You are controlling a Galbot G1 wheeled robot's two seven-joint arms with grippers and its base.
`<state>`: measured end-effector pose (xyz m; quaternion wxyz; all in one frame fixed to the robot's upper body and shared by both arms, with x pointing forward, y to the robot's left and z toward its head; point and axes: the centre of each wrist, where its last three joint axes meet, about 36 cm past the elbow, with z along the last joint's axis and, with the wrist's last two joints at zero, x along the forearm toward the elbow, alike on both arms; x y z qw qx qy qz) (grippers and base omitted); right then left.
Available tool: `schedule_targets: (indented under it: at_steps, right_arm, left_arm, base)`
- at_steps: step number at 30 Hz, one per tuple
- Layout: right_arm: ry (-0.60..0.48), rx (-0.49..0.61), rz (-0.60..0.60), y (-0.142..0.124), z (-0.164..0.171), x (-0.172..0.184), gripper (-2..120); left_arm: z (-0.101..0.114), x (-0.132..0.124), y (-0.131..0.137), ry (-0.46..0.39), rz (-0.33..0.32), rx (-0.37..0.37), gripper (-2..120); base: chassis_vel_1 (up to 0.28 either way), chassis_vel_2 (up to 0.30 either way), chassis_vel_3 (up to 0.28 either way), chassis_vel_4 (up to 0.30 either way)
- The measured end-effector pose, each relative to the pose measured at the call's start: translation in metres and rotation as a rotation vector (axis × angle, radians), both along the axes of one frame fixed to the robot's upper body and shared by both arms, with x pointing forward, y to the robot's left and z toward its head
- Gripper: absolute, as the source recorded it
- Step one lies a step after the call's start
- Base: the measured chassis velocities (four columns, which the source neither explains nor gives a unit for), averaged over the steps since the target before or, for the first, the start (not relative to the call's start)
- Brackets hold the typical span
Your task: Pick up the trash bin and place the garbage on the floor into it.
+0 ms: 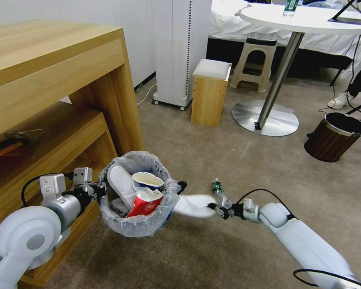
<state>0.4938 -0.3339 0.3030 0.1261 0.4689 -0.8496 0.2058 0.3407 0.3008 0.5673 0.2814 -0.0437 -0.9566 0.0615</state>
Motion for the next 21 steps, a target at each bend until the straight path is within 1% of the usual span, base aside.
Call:
schedule_targets:
  at_steps: [1,3,4,5,7,8,11,12,14,15,17,18,21]
  right_arm:
    - [0.000,0.000,0.000,0.000,0.000,0.000,0]
    - [-0.038,0.017,-0.067,-0.001,0.008,-0.003,0]
    - [-0.061,0.033,-0.123,-0.003,0.012,-0.004,0]
    - [-0.061,0.033,-0.123,-0.003,0.012,-0.004,0]
    - [-0.097,0.075,-0.208,-0.004,0.019,-0.003,0]
    - [-0.097,0.075,-0.208,-0.004,0.019,-0.003,0]
    - [-0.128,0.177,-0.294,0.000,0.031,0.003,0]
    - [-0.128,0.177,-0.294,0.000,0.031,0.003,0]
    - [-0.169,0.266,-0.352,0.008,0.048,0.013,0]
    - [-0.169,0.266,-0.352,0.008,0.048,0.013,0]
    - [-0.191,0.303,-0.373,0.013,0.058,0.020,0]
    - [-0.217,0.337,-0.391,0.018,0.070,0.028,0]
    - [-0.250,0.366,-0.413,0.023,0.084,0.038,0]
  left_arm:
    - [0.000,0.000,0.000,0.000,0.000,0.000,0]
    - [0.000,-0.001,-0.001,0.001,-0.003,0.001,0]
    - [0.000,-0.001,-0.002,0.001,-0.006,0.002,0]
    - [0.000,-0.001,-0.002,0.001,-0.006,0.002,0]
    - [0.000,-0.003,-0.002,0.002,-0.010,0.006,0]
    - [0.000,-0.003,-0.002,0.002,-0.010,0.006,0]
    - [0.001,-0.004,-0.002,0.003,-0.013,0.010,0]
    - [0.001,-0.004,-0.002,0.003,-0.013,0.010,0]
    - [0.000,-0.004,-0.003,0.005,-0.017,0.009,0]
    - [0.000,-0.004,-0.003,0.005,-0.017,0.009,0]
    - [0.000,-0.005,-0.004,0.005,-0.021,0.007,0]
    - [0.000,-0.006,-0.005,0.005,-0.032,0.001,0]
    - [0.001,-0.007,-0.007,0.004,-0.054,-0.012,0]
  base:
    - [0.000,0.000,0.000,0.000]
    - [0.000,0.000,0.000,0.000]
    - [0.000,0.000,0.000,0.000]
    - [0.000,0.000,0.000,0.000]
    - [0.000,0.000,0.000,0.000]
    - [0.000,0.000,0.000,0.000]
    - [0.000,0.000,0.000,0.000]
    - [0.000,0.000,0.000,0.000]
    - [0.000,0.000,0.000,0.000]
    - [0.000,0.000,0.000,0.000]
    - [0.000,0.000,0.000,0.000]
    - [0.000,0.000,0.000,0.000]
    - [0.000,0.000,0.000,0.000]
